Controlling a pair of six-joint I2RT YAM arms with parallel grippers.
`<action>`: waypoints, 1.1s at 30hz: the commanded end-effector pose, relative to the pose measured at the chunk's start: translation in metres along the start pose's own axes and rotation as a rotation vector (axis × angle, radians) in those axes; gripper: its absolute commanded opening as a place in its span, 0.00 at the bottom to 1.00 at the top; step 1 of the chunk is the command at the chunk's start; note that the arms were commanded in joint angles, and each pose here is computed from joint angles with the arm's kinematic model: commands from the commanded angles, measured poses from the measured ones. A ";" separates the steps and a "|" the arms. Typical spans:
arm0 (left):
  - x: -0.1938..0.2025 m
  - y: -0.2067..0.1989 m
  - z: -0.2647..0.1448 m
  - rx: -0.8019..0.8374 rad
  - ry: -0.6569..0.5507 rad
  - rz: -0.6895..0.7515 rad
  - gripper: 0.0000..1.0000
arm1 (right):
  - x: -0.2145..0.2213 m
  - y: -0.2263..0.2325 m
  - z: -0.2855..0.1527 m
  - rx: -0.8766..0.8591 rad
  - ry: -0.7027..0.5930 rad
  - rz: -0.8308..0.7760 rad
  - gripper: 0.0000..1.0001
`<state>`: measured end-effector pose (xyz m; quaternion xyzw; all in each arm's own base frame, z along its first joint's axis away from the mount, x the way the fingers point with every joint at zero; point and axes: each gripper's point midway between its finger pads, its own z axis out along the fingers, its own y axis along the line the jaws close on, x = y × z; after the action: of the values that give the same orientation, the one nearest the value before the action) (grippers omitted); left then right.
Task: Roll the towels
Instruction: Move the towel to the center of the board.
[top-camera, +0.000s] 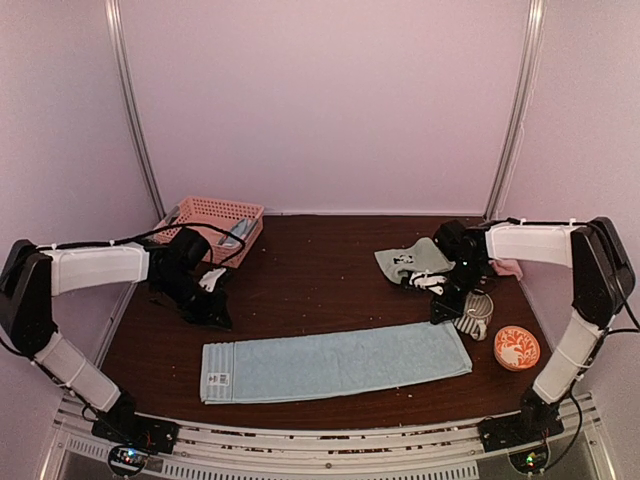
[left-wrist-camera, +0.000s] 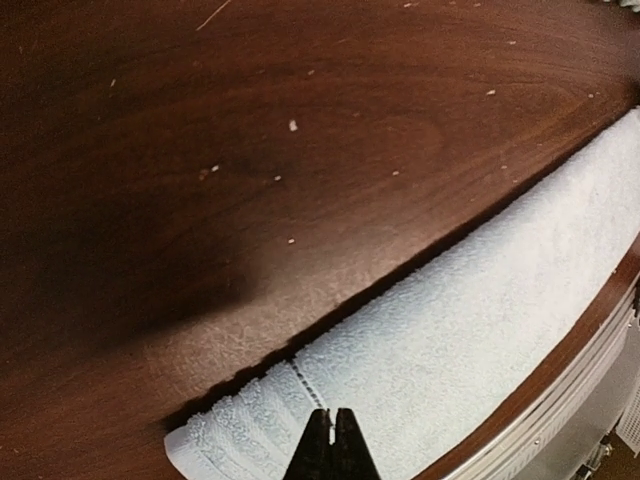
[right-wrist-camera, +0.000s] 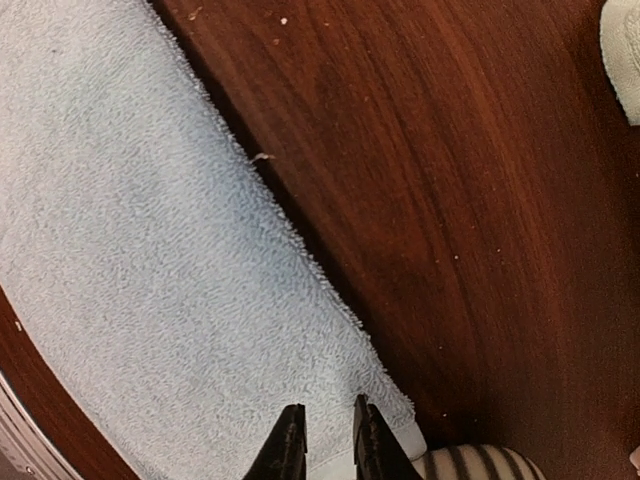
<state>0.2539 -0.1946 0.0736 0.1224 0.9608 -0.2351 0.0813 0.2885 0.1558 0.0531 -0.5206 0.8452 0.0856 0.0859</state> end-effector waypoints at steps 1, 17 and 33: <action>0.006 0.021 0.022 -0.072 0.009 -0.056 0.00 | -0.003 -0.018 0.003 0.083 0.021 0.049 0.16; 0.004 0.065 0.026 -0.303 -0.007 -0.121 0.00 | 0.013 -0.014 0.038 0.089 0.126 0.065 0.15; 0.042 0.039 0.005 -0.157 -0.034 -0.206 0.00 | 0.016 -0.016 0.021 0.150 0.113 0.098 0.15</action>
<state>0.2483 -0.1526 0.0544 0.0245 0.9811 -0.1473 0.1230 0.2984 0.1489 0.0229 -0.4806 0.8742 0.0248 0.0649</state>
